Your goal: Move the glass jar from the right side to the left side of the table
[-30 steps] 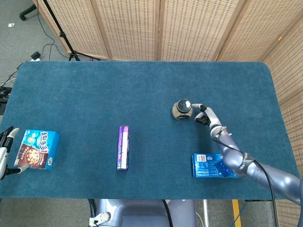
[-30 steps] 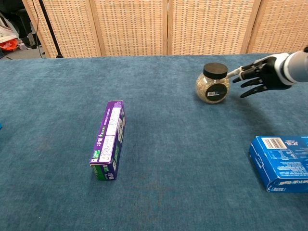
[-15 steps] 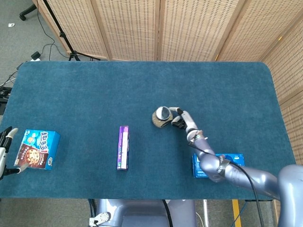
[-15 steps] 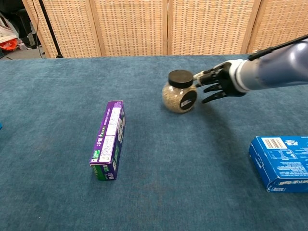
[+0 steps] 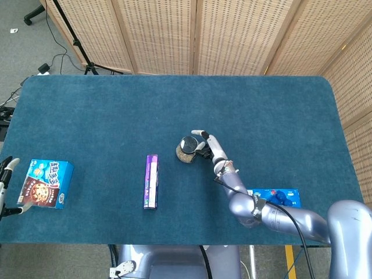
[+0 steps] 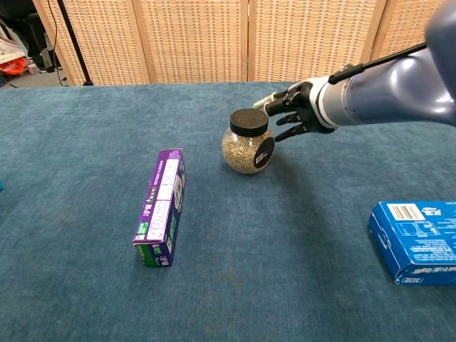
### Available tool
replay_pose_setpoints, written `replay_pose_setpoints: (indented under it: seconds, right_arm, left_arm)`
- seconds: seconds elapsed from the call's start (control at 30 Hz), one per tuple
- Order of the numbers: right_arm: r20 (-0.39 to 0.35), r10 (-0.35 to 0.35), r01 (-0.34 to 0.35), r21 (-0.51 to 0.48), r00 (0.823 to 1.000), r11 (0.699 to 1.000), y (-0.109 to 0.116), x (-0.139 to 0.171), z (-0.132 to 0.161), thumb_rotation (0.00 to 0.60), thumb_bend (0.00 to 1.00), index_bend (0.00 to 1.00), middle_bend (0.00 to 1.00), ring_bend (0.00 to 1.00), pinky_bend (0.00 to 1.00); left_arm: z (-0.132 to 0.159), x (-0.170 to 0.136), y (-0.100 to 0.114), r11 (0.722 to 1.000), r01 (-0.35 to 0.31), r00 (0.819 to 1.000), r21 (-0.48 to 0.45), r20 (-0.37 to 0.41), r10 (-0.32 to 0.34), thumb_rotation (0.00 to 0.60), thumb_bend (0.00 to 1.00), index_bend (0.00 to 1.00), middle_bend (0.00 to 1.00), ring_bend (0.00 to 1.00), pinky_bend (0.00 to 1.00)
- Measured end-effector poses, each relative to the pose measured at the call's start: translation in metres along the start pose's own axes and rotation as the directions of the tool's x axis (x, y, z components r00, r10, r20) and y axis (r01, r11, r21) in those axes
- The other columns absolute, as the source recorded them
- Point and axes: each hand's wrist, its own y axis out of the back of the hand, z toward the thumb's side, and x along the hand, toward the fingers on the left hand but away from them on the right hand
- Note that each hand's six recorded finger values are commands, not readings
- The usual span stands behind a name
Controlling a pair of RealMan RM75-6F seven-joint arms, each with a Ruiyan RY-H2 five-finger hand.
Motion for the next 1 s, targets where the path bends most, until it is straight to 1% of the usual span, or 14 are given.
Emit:
replay_pose_setpoints:
  seconds: [0.03,0.1,0.13,0.17,0.2,0.27,0.37,0.47,0.6,0.67,0.7,0.8,0.9,1.0]
  right_arm:
    - [-0.015,-0.004,0.004,0.018,1.0,1.0,0.002,0.001,0.002,0.6,0.87,0.02,0.0,0.0,0.09]
    - [-0.06,-0.014,0.018,0.074,0.998,0.997,0.009,0.004,0.007,0.6,0.44,0.0,0.0,0.0,0.06]
    - [-0.082,-0.018,0.027,0.103,0.996,0.994,0.012,0.005,0.009,0.6,0.18,0.0,0.0,0.0,0.04]
    - [-0.106,-0.023,0.038,0.138,0.994,0.99,0.015,0.008,0.012,0.6,0.07,0.0,0.0,0.0,0.04]
    - [-0.139,-0.029,0.057,0.196,0.99,0.979,0.021,0.012,0.014,0.6,0.0,0.0,0.0,0.0,0.02]
    - [-0.187,-0.033,0.087,0.292,0.982,0.953,0.03,0.019,0.018,0.6,0.0,0.0,0.0,0.0,0.0]
    - [-0.259,-0.028,0.144,0.441,0.966,0.886,0.044,0.037,0.02,0.6,0.0,0.0,0.0,0.0,0.0]
    - [-0.307,-0.021,0.199,0.564,0.952,0.802,0.057,0.056,0.017,0.6,0.0,0.0,0.0,0.0,0.0]
    - [-0.334,-0.021,0.264,0.703,0.942,0.66,0.073,0.074,0.003,0.6,0.0,0.0,0.0,0.0,0.0]
    - [-0.349,-0.021,0.29,0.743,0.937,0.603,0.076,0.076,-0.003,0.6,0.0,0.0,0.0,0.0,0.0]
    - [-0.36,-0.021,0.308,0.765,0.933,0.566,0.078,0.076,-0.007,0.6,0.0,0.0,0.0,0.0,0.0]
    - [-0.38,-0.027,0.343,0.8,0.925,0.492,0.082,0.07,-0.019,0.6,0.0,0.0,0.0,0.0,0.0]
    - [-0.397,-0.025,0.364,0.812,0.917,0.456,0.077,0.06,-0.032,0.6,0.0,0.0,0.0,0.0,0.0]
    - [-0.418,-0.017,0.38,0.808,0.908,0.45,0.067,0.053,-0.041,0.6,0.0,0.0,0.0,0.0,0.0]
  left_arm:
    - [0.0,0.0,0.0,1.0,0.001,1.0,0.001,0.0,-0.001,0.6,0.0,0.0,0.0,0.0,0.0]
    - [0.0,0.0,0.0,1.0,0.003,1.0,0.002,0.001,-0.003,0.6,0.0,0.0,0.0,0.0,0.0]
    - [0.0,0.001,-0.001,1.0,0.004,1.0,0.003,0.001,-0.004,0.6,0.0,0.0,0.0,0.0,0.0]
    - [0.0,0.001,-0.001,1.0,0.005,1.0,0.005,0.002,-0.005,0.6,0.0,0.0,0.0,0.0,0.0]
    - [0.0,0.001,-0.002,1.0,0.009,1.0,0.01,0.004,-0.009,0.6,0.0,0.0,0.0,0.0,0.0]
    - [0.001,0.001,-0.003,1.0,0.012,1.0,0.015,0.005,-0.013,0.6,0.0,0.0,0.0,0.0,0.0]
    - [0.002,0.001,-0.003,1.0,0.014,1.0,0.02,0.005,-0.014,0.6,0.0,0.0,0.0,0.0,0.0]
    - [0.002,0.001,-0.004,1.0,0.014,1.0,0.025,0.004,-0.015,0.6,0.0,0.0,0.0,0.0,0.0]
    - [0.003,0.002,-0.005,0.999,0.016,1.0,0.035,0.002,-0.017,0.6,0.0,0.0,0.0,0.0,0.0]
    - [0.004,0.002,-0.006,0.999,0.017,1.0,0.037,0.002,-0.017,0.6,0.0,0.0,0.0,0.0,0.0]
    - [0.003,0.002,-0.006,0.999,0.015,1.0,0.037,0.001,-0.015,0.6,0.0,0.0,0.0,0.0,0.0]
    - [0.003,0.003,-0.005,0.999,0.012,1.0,0.033,0.0,-0.012,0.6,0.0,0.0,0.0,0.0,0.0]
    - [0.003,0.003,-0.004,0.999,0.007,1.0,0.032,0.0,-0.007,0.6,0.0,0.0,0.0,0.0,0.0]
    - [0.004,0.003,-0.004,0.999,0.008,1.0,0.034,0.002,-0.008,0.6,0.0,0.0,0.0,0.0,0.0]
